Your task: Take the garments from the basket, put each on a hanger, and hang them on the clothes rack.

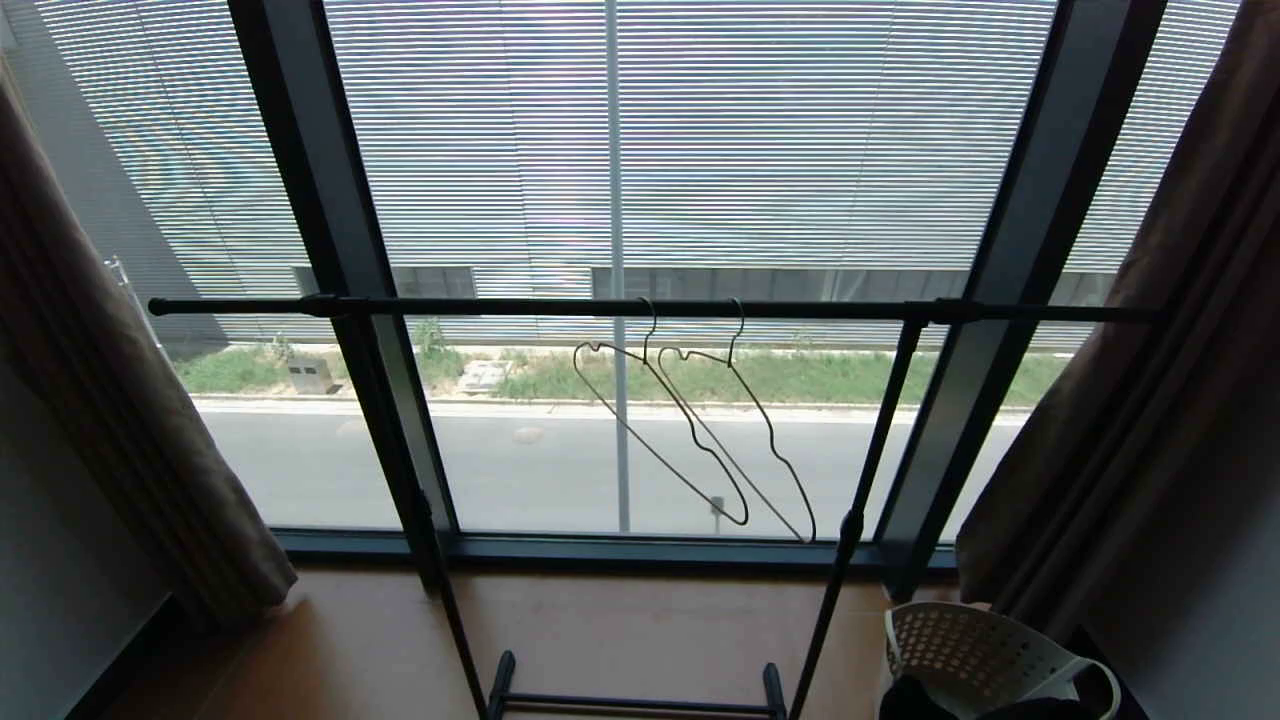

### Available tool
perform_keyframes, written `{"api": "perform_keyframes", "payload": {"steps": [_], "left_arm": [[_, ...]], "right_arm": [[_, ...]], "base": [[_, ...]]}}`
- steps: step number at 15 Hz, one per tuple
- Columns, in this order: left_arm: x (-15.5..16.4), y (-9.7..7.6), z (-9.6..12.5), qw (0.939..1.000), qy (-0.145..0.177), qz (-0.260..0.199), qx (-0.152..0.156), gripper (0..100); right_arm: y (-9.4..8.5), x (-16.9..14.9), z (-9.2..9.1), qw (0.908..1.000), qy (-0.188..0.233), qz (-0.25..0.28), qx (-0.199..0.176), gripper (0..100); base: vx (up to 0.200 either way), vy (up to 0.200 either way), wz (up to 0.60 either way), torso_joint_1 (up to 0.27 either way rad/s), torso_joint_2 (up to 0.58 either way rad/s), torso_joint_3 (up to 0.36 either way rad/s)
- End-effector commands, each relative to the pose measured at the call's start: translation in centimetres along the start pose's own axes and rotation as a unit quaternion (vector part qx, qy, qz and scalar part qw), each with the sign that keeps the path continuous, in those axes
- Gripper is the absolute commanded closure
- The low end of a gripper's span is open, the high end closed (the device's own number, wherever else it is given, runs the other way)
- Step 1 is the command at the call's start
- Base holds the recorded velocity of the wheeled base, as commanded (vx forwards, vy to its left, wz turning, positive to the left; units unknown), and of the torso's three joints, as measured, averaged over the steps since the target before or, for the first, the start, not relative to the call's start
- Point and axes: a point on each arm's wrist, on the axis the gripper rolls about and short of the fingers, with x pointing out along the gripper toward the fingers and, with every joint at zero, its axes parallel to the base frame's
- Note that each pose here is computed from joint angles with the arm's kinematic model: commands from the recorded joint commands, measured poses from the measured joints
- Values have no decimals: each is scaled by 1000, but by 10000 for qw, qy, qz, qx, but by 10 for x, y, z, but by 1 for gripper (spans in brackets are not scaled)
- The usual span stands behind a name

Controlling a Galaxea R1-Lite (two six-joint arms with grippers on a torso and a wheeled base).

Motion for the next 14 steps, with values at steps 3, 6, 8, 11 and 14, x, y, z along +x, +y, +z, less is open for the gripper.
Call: {"api": "perform_keyframes", "payload": {"steps": [3,6,8,11,14], "left_arm": [[0,0,0,10000,-1,-1,-1,0],[0,0,0,10000,-1,-1,-1,0],[0,0,0,10000,-1,-1,-1,0],[0,0,0,10000,-1,-1,-1,0],[0,0,0,10000,-1,-1,-1,0]], "right_arm": [[0,0,0,10000,8,2,-3,0],[0,0,0,10000,16,2,-3,0],[0,0,0,10000,8,2,-3,0],[0,0,0,10000,-23,-12,20,0],[0,0,0,10000,-23,-12,13,0]], "base": [[0,0,0,0,0,0],[0,0,0,0,0,0],[0,0,0,0,0,0],[0,0,0,0,0,0],[0,0,0,0,0,0]]}}
